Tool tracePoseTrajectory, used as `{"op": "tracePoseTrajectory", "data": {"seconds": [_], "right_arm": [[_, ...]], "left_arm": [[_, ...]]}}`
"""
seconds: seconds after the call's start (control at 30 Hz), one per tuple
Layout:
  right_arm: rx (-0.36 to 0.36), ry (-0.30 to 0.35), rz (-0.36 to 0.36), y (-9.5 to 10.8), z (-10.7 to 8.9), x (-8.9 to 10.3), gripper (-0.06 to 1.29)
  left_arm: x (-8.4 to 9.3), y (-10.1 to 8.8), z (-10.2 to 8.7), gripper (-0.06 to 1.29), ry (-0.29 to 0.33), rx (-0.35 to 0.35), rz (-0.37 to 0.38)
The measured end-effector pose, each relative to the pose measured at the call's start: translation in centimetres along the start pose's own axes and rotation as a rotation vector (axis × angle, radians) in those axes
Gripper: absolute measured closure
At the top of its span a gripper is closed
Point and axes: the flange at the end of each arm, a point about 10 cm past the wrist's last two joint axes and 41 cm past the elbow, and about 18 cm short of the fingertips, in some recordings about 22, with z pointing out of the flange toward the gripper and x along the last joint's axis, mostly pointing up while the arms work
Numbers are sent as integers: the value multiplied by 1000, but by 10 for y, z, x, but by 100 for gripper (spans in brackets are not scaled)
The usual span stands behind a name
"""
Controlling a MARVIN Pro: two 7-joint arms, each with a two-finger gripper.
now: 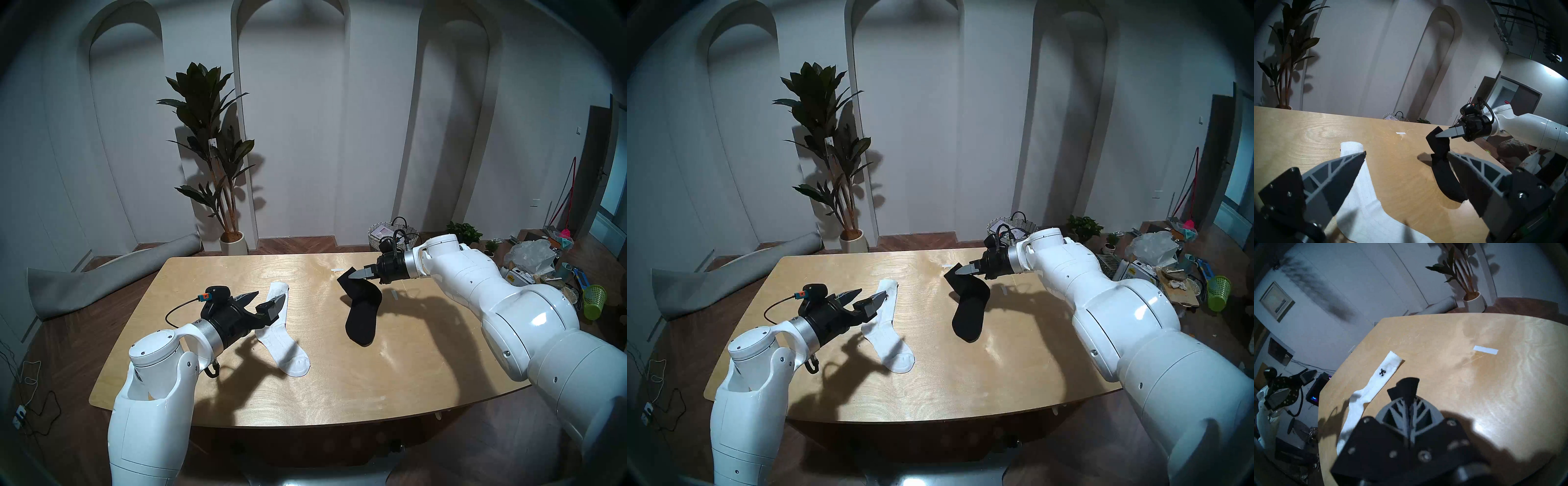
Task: Fold socks in half once and place them neatly on the table
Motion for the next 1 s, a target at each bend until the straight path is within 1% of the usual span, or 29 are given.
{"op": "tracePoseTrajectory", "data": {"seconds": [0.17,0.33,0.47,0.77,1.0], "right_arm": [[40,-24,34,2,10,-32,125],[95,-5,131,6,12,-66,125],[100,21,202,10,12,-86,125],[127,103,269,5,12,-97,126],[137,124,296,-2,10,-104,126]], "left_arm": [[-1,0,0,-2,-1,-1,-1],[-4,2,0,-2,-5,-9,-3],[-6,6,1,-2,-8,-21,-4],[-7,11,4,-2,-7,-40,-3],[-7,12,4,-2,-5,-45,-3]]}}
